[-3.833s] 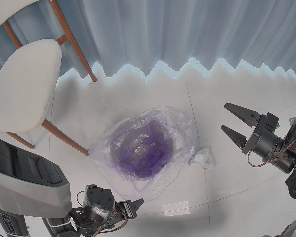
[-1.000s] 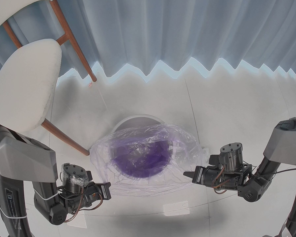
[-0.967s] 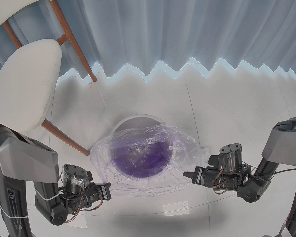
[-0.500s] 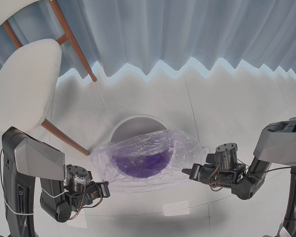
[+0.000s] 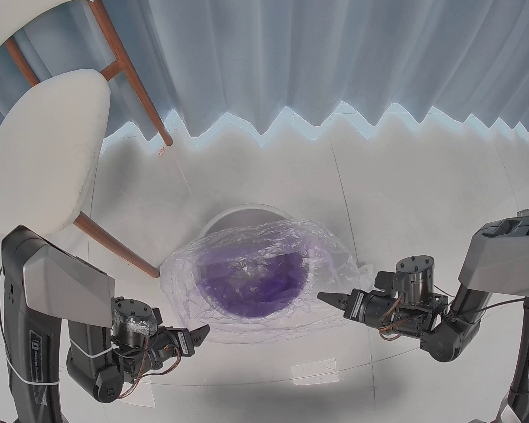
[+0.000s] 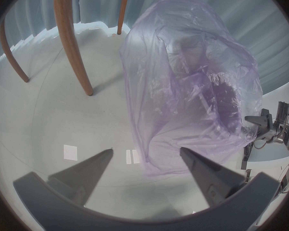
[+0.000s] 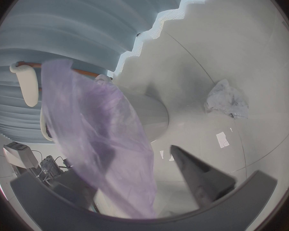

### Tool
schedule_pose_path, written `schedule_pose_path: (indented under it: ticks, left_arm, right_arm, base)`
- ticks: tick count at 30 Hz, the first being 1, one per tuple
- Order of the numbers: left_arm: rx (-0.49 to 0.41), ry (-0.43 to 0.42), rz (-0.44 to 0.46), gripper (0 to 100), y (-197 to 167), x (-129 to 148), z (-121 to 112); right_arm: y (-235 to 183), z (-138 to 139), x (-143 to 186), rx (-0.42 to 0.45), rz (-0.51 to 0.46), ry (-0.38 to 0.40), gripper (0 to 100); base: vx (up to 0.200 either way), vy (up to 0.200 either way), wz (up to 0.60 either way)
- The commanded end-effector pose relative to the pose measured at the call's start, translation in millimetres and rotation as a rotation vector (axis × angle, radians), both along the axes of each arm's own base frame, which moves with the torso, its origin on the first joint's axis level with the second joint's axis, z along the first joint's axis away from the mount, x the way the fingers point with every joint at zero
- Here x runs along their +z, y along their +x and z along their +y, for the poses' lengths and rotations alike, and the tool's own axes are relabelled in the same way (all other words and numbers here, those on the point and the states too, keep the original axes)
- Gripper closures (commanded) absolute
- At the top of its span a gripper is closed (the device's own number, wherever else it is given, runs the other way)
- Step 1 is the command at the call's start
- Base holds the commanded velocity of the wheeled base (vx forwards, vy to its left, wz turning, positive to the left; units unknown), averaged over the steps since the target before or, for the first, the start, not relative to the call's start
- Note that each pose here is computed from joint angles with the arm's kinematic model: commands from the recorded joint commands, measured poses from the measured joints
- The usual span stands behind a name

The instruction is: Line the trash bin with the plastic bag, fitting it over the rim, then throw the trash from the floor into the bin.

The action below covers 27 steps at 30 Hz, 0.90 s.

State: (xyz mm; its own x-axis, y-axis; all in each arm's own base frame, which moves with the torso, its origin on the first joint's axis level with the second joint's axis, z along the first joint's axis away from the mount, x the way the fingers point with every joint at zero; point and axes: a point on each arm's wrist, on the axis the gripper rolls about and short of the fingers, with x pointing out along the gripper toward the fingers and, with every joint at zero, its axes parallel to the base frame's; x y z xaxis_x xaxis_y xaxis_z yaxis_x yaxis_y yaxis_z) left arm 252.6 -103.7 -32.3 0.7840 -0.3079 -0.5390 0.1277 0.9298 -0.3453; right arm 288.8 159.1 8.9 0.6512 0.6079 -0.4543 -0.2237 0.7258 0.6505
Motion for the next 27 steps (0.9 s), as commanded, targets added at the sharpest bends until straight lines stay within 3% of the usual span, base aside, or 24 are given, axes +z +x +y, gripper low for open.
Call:
schedule_pose_path:
  ticks: [1,4,9,10,11,13,17,20,21,25,27]
  left_arm:
    - [0.010,0.007,-0.002,0,-19.9,18.9,7.6]
    - [0.014,0.004,-0.005,0,-27.6,26.9,11.2]
    - [0.011,-0.084,-0.137,0,-58.7,79.1,20.5]
    - [0.011,-0.084,-0.137,0,-58.7,79.1,20.5]
    - [0.012,-0.159,-0.207,0,-65.1,98.4,18.9]
    - [0.005,-0.196,-0.269,0,-70.5,113.2,20.3]
    - [-0.073,-0.314,-0.482,0,-96.4,159.5,25.6]
    - [-0.169,-0.371,-0.570,0,-110.6,177.5,30.1]
    - [-0.248,-0.397,-0.605,0,-118.2,184.9,32.3]
    - [-0.302,-0.410,-0.592,0,-121.3,185.4,31.6]
    - [-0.289,-0.422,-0.518,0,-119.1,178.8,30.2]
  right_arm:
    - [-19.3,-6.2,13.4,0.011,-0.018,0.027,0]
    - [-26.2,-6.8,18.2,0.019,-0.024,0.029,0]
    - [-59.1,-15.6,40.9,0.070,-0.037,0.049,0]
    - [-59.1,-15.6,40.9,0.070,-0.037,0.049,0]
    - [-70.1,-19.0,50.7,0.107,-0.048,0.072,0]
    - [-77.1,-22.3,58.8,0.125,-0.065,0.089,0]
    - [-95.7,-29.9,88.2,0.184,-0.151,0.153,0]
    - [-101.9,-33.9,99.9,0.194,-0.191,0.177,0]
    - [-102.2,-36.0,106.6,0.193,-0.222,0.190,0]
    - [-95.4,-41.2,114.4,0.160,-0.266,0.200,0]
    - [-86.2,-45.4,118.8,0.126,-0.289,0.204,0]
  base:
    - [0.000,0.000,0.00]
    - [0.000,0.000,0.00]
    - [0.000,0.000,0.00]
    - [0.000,0.000,0.00]
    - [0.000,0.000,0.00]
    - [0.000,0.000,0.00]
    - [0.000,0.000,0.00]
    - [0.000,0.000,0.00]
    - [0.000,0.000,0.00]
    - [0.000,0.000,0.00]
    - [0.000,0.000,0.00]
